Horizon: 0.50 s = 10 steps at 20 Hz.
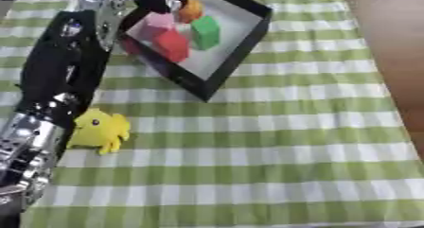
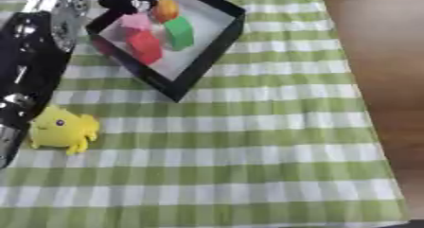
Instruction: Pick up objects on the table and place them in the box.
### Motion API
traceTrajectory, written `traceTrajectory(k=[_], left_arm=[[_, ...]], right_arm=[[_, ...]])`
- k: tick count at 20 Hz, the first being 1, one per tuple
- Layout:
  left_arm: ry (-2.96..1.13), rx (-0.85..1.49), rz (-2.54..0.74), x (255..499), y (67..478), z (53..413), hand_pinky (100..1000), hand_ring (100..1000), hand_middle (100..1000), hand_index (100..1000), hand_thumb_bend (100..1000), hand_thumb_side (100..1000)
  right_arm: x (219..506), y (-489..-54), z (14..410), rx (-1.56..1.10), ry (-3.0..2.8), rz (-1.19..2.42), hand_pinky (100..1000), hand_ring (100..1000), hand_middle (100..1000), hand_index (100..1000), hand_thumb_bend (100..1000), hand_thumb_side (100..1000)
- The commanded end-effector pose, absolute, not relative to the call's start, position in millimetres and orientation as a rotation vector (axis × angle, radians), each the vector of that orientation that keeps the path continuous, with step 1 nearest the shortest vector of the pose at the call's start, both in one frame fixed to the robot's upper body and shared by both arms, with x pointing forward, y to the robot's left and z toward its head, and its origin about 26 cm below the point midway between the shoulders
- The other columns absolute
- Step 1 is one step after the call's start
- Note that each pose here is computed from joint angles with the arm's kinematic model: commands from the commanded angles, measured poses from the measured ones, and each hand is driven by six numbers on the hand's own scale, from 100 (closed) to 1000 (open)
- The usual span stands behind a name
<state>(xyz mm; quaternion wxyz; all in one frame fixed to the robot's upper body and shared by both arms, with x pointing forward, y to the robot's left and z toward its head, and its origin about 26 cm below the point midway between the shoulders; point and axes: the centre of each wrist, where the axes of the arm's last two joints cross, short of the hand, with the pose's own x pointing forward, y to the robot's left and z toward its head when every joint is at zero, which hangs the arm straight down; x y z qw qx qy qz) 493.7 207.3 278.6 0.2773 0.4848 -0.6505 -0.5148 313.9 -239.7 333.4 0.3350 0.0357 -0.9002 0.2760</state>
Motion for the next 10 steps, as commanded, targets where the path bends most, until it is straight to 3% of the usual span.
traceTrajectory(k=[1,10], left_arm=[[-1.802,1.351,-1.417,481,225,309,824,723,753,864,437,412],[-1.810,1.329,-1.581,446,272,294,821,695,742,861,410,435]], right_arm=[[309,-249,341,0.026,-2.367,0.726,914,684,677,794,100,222],[309,-258,336,-0.020,-2.346,0.707,914,684,677,794,100,220]])
